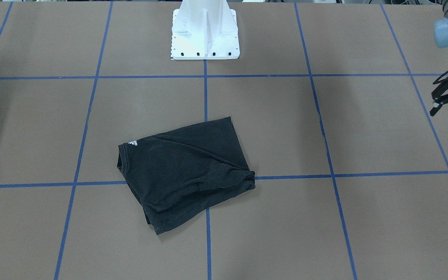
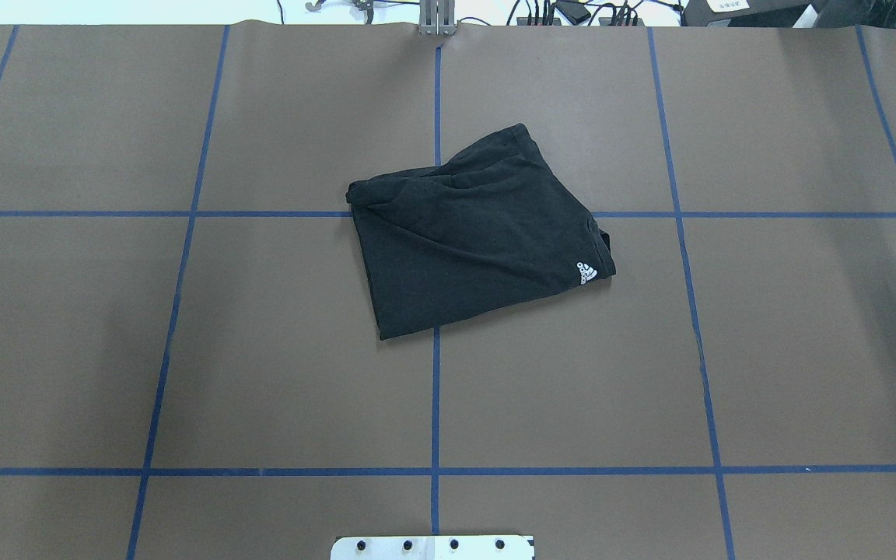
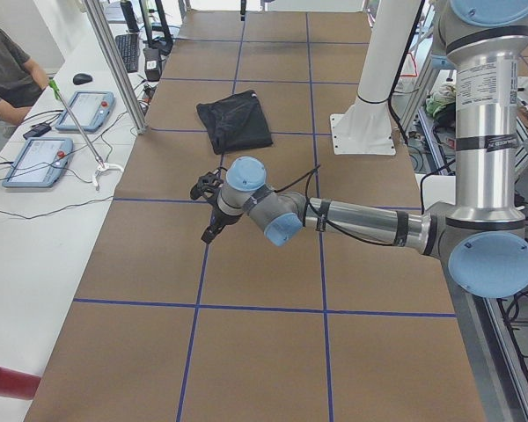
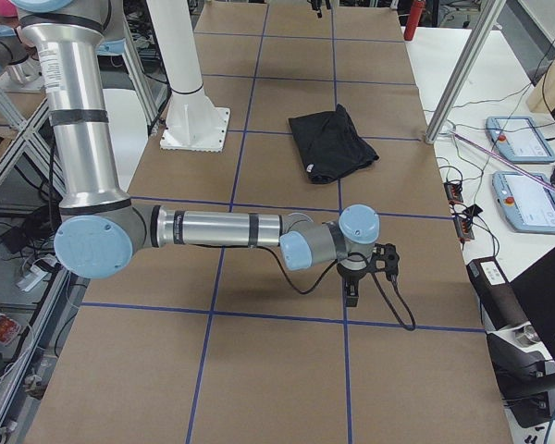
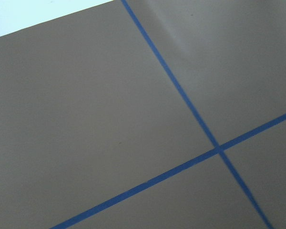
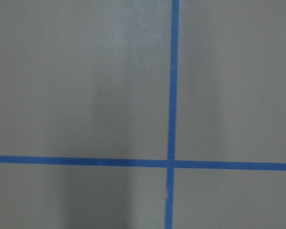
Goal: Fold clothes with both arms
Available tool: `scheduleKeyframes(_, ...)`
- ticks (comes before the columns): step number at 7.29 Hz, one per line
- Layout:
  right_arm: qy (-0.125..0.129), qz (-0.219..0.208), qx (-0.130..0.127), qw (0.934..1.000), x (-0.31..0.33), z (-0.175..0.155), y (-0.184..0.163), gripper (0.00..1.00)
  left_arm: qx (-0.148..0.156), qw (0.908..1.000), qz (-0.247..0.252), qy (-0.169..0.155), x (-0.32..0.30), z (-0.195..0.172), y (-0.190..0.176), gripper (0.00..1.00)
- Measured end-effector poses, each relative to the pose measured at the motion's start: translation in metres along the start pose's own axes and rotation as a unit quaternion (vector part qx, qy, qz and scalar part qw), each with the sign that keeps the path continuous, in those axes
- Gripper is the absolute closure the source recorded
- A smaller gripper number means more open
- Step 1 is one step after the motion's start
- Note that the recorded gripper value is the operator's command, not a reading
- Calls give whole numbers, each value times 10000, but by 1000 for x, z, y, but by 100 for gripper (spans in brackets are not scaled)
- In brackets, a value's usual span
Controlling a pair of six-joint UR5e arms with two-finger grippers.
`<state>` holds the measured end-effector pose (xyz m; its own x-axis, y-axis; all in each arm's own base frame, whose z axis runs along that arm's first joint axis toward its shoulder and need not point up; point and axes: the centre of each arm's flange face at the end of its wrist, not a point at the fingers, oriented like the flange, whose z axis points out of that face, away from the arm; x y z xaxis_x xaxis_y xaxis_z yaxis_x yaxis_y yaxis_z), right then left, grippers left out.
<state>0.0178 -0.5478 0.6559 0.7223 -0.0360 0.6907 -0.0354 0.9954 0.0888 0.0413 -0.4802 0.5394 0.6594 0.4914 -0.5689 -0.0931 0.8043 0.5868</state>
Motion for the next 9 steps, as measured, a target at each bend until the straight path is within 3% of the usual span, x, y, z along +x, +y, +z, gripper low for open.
scheduleKeyframes(3, 54, -372, -522, 9979, 42, -33, 23, 0, -494, 9981, -337, -130, -35, -12, 16, 0)
scheduleKeyframes(5, 55, -262, -739, 9969, 31, -59, 29, 0, -616, 9946, -830, 95, -54, -23, 33, 0)
scheduleKeyframes(7, 13, -113, -857, 9963, 20, -70, 48, 0, -711, 9896, -1222, 279, -67, -28, 61, 0)
scheduleKeyframes(9, -47, -82, -848, 9964, 14, -75, 56, 0, -663, 9891, -1288, 275, -67, -35, 65, 0)
